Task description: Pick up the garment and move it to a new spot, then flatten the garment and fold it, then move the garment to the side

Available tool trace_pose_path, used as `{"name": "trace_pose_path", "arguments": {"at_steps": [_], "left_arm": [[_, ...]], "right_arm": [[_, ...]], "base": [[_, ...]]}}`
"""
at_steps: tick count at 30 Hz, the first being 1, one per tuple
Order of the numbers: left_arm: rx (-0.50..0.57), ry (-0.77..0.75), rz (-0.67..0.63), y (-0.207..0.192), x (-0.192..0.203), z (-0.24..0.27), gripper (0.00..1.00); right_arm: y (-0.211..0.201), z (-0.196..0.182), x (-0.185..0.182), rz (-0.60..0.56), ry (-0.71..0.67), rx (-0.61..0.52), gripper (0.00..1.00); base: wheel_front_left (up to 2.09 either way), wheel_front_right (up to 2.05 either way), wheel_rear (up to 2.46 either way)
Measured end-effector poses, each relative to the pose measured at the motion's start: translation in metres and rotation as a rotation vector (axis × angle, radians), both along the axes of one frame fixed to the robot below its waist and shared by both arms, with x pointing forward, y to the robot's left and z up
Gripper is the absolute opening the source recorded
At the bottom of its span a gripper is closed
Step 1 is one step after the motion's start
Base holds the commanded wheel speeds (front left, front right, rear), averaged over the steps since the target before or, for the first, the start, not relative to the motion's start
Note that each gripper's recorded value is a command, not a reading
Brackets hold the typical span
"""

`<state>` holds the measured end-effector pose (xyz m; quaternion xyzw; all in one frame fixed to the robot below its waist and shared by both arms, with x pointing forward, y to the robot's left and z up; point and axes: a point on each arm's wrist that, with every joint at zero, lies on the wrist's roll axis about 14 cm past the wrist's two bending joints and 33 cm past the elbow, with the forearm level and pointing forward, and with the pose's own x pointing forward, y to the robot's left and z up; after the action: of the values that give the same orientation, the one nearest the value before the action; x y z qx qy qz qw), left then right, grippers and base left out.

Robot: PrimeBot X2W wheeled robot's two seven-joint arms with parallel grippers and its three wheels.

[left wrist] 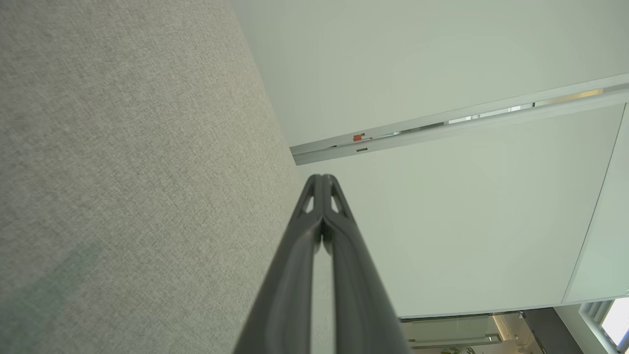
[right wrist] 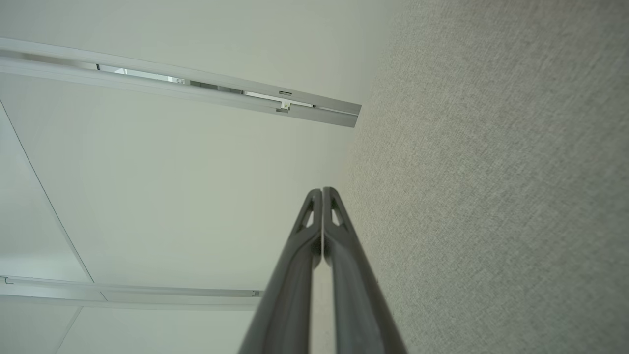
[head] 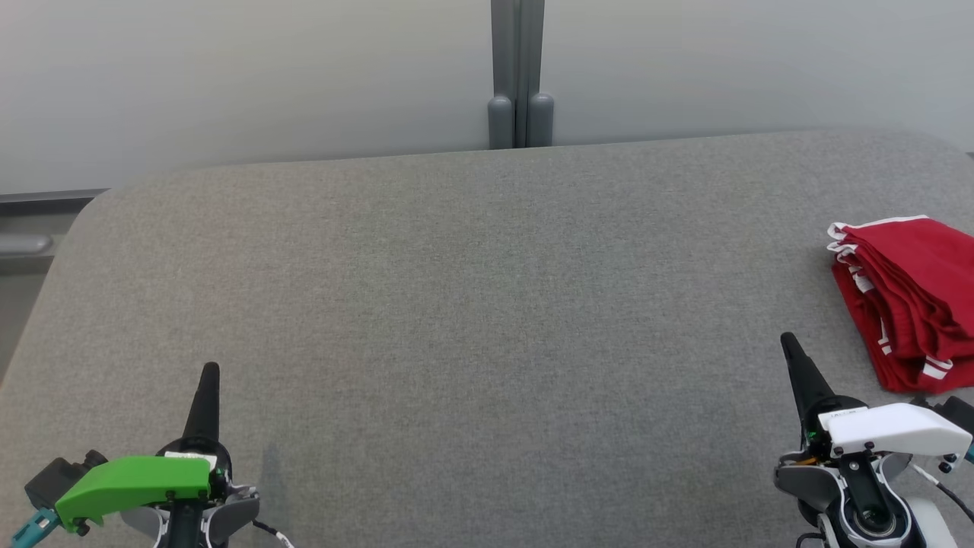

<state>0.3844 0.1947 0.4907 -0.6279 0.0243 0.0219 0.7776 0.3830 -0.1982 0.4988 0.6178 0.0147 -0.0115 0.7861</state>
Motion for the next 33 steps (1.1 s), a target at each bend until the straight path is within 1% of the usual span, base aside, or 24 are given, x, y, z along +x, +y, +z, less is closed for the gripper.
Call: {"name": "trace_pose_path", "arguments": {"at_steps": [33], "left_arm": [[-0.214, -0.049, 0.006, 0.005, 0.002, 0.011, 0.0]], "right_arm": [[-0.001, 0.006, 0.005, -0.005, -0.03, 0.239, 0.0]], "base": [[0.0, 0.0, 0.0]]}}
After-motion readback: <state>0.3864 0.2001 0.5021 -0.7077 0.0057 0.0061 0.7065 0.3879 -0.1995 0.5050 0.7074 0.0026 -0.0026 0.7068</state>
